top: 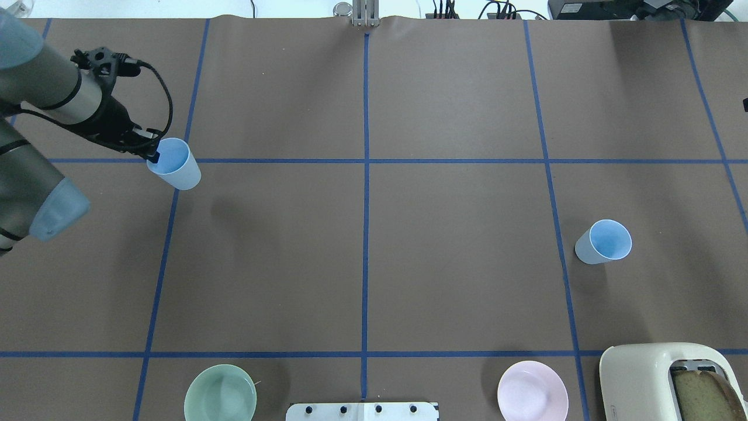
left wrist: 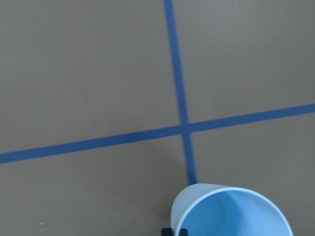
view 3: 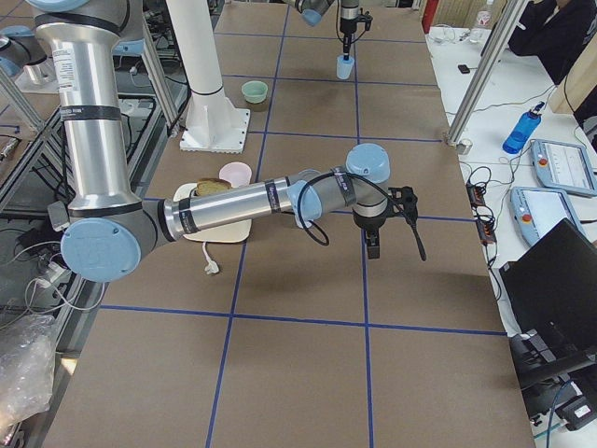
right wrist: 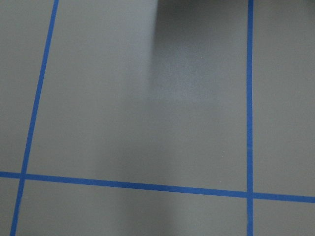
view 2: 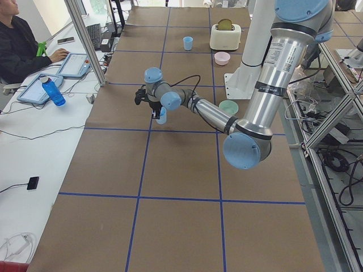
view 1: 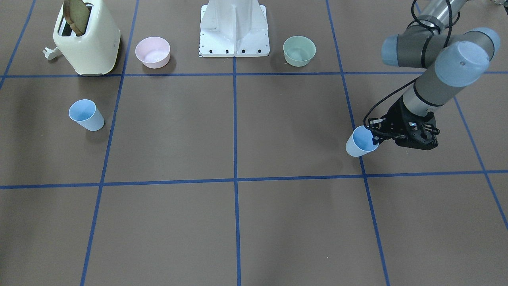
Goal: Stack blue cups with both arms
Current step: 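Lift the cup toward table center with left gripper while right gripper reaches out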
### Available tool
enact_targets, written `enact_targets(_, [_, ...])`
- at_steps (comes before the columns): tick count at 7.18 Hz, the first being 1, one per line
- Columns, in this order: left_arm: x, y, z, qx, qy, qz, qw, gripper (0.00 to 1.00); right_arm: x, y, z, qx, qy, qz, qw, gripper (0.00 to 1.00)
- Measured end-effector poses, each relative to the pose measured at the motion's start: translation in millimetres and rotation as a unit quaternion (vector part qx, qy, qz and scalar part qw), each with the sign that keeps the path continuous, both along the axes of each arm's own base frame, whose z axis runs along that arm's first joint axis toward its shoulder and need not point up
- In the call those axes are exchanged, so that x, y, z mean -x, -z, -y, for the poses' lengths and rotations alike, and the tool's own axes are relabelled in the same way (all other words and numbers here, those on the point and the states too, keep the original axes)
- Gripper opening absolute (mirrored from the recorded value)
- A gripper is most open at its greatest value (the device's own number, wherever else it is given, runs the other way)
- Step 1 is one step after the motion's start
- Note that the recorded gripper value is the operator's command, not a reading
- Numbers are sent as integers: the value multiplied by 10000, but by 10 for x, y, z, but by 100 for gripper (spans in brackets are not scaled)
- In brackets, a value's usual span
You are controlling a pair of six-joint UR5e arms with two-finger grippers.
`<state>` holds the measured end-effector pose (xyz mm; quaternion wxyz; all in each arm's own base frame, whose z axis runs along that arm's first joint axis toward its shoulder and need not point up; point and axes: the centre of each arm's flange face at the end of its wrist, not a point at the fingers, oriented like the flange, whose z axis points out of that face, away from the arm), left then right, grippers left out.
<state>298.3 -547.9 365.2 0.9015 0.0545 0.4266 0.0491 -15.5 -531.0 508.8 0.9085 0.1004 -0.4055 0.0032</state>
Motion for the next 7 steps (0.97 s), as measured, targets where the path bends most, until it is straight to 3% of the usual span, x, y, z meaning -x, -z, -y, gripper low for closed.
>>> enact_targets(3, [-298, 982, 69, 426, 260, -77, 9987, 0, 576, 52, -243, 53, 485, 32, 9988, 100])
enact_targets(7, [-798, 1664, -39, 652, 441, -108, 9968, 0, 1423, 391, -546, 156, 549, 155, 9982, 100])
